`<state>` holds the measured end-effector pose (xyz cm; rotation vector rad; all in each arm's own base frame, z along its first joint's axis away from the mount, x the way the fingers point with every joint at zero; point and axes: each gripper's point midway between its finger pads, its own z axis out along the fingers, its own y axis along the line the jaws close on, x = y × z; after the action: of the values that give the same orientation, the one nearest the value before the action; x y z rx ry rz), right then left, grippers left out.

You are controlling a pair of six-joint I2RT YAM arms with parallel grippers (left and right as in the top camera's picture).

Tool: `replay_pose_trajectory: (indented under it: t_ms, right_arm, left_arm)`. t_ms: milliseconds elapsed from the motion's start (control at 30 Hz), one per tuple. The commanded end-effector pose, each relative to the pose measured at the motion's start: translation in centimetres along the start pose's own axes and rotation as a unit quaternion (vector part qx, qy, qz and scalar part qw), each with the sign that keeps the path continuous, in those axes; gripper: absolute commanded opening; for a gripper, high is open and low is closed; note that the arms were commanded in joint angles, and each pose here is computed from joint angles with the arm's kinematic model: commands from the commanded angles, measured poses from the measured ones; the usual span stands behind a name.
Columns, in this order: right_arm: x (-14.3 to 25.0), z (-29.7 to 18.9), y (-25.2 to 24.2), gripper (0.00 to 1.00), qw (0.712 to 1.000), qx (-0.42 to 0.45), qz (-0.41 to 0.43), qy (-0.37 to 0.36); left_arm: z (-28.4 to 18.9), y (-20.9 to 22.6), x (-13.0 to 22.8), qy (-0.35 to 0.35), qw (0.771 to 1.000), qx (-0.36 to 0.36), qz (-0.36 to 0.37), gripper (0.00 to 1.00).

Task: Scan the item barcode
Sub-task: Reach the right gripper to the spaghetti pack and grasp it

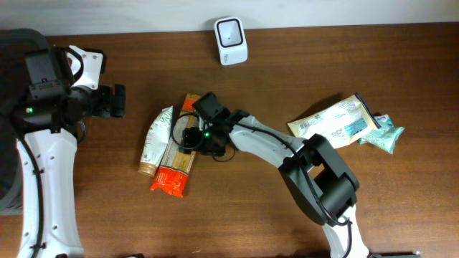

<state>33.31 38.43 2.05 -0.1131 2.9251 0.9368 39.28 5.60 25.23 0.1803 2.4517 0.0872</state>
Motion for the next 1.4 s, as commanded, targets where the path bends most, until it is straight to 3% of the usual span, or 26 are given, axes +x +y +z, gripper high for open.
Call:
replay_pose_trajectory:
  t_ms: [0,100,300,467,567,700,800,833,867,933,1033,1100,1200,1333,1367]
  right_arm:
    - [0.9,1.2,-1.7,0.74,0.996,0.071,0.020,-0.039]
    - [1.0,1.7,-1.3,0.74,0.992,0.101,0.004,-0.077]
    - [1.7,3.1,-1.3,0.54,0.989,0.116,0.003,-0.094]
    - [2.6,3.7,-1.4,0.17,0.993,0.101,-0.009,-0.057]
    - [2.7,2.0,0.2,0.13,0.997,0.051,-0.047,-0.020]
    - [1.3,-3.6,0.1,0.13,0.992,0.061,-0.111,-0.025]
    - [0.8,-9.5,0.0,0.04,0.977,0.091,-0.188,-0.039]
    - [0.6,-10.8,-1.2,0.04,0.972,0.134,-0.187,-0.051]
    - [0.3,-12.1,-4.0,0.04,0.951,0.225,-0.201,-0.062]
    - [-0.1,-13.4,-6.8,0.04,0.917,0.329,-0.214,-0.074]
    - [-1.9,-16.4,-9.1,0.04,0.831,0.484,-0.241,-0.130]
    - [-2.4,-16.1,-8.8,0.04,0.813,0.503,-0.254,-0.147]
    - [-0.6,-11.6,-8.3,0.07,0.825,0.472,-0.295,-0.095]
    - [2.5,-7.8,-7.2,0.27,0.794,0.475,-0.379,-0.040]
    - [4.3,-6.5,-5.1,0.43,0.771,0.461,-0.438,-0.028]
  left_arm:
    - [-0.8,0.1,-0.4,-0.012,1.000,-0.001,0.006,0.99]
    - [-0.8,0.1,-0.4,-0.012,1.000,-0.001,0.006,0.99]
    - [-0.8,0.1,-0.4,-0.012,1.000,-0.001,0.006,0.99]
    - [-0.8,0.1,-0.4,-0.012,1.000,-0.001,0.006,0.99]
    - [-0.8,0.1,-0.4,-0.012,1.000,-0.001,0.006,0.99]
    - [-0.8,0.1,-0.4,-0.012,1.000,-0.001,0.006,0.99]
    - [-0.8,0.1,-0.4,-0.012,1.000,-0.001,0.006,0.99]
    - [-0.8,0.1,-0.4,-0.012,1.000,-0.001,0.006,0.99]
    - [-0.8,0.1,-0.4,-0.012,1.000,-0.001,0.006,0.99]
    - [-0.8,0.1,-0.4,-0.012,1.000,-0.001,0.006,0.99]
    - [-0.8,0.1,-0.4,-0.012,1.000,-0.001,0.006,0.99]
    - [-0.8,0.1,-0.4,-0.012,1.000,-0.001,0.006,0.99]
    - [-0.8,0.1,-0.4,-0.012,1.000,-0.001,0.006,0.99]
    - [-0.8,0.1,-0.4,-0.012,1.000,-0.001,0.006,0.99]
    - [-0.8,0.1,-0.4,-0.012,1.000,-0.001,0.006,0.99]
